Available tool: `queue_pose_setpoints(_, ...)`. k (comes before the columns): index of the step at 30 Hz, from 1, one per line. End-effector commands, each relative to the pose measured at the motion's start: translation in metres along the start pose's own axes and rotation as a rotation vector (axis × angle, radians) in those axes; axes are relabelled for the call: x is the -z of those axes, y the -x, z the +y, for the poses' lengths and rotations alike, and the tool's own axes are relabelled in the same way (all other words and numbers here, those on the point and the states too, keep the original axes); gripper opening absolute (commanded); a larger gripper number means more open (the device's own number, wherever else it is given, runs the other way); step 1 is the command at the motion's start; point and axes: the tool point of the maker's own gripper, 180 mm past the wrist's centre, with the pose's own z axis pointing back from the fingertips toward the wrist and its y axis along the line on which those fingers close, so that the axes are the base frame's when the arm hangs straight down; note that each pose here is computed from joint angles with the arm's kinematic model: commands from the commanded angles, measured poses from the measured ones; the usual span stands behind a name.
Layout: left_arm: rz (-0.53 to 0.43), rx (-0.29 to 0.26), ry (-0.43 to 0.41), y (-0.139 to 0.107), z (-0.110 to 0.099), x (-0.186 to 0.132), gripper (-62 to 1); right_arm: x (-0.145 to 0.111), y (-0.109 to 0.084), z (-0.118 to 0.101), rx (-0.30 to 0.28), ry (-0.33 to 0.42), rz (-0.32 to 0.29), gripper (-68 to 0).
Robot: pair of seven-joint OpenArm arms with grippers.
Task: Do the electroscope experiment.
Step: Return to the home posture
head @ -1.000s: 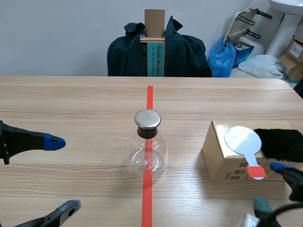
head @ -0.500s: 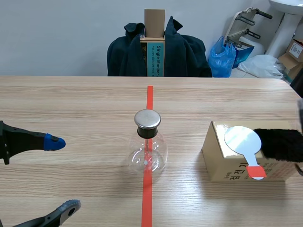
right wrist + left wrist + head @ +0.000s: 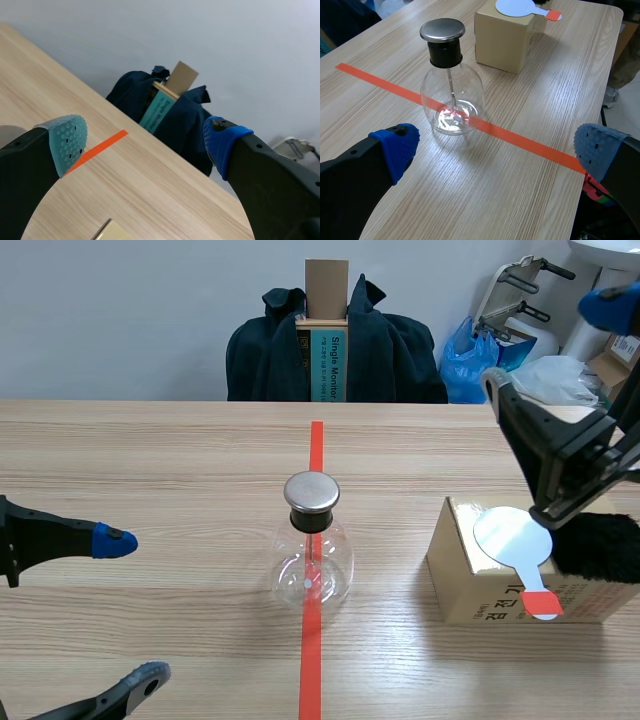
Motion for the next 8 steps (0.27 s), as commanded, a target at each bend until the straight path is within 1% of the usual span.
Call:
queue_pose_setpoints(1, -0.031, -0.008, -0.002, -0.006, 0.0, 0.002, 1.4, -0.002, 0.004, 0.009, 0.022, -0.026, 0.015, -19.9)
queue_pose_setpoints(3, -0.032, -0.007, -0.003, -0.006, 0.0, 0.002, 1.4, 0.0, 0.008, 0.017, 0.04, -0.045, 0.035, -19.9)
queue_pose_setpoints(5, -0.031, -0.007, -0.004, -0.006, 0.0, 0.002, 1.4, 0.001, 0.011, 0.023, 0.046, -0.06, 0.052, -19.9)
queue_pose_setpoints(8, -0.032, -0.006, -0.005, -0.006, 0.0, 0.002, 1.4, 0.002, 0.011, 0.027, 0.053, -0.067, 0.052, -20.0)
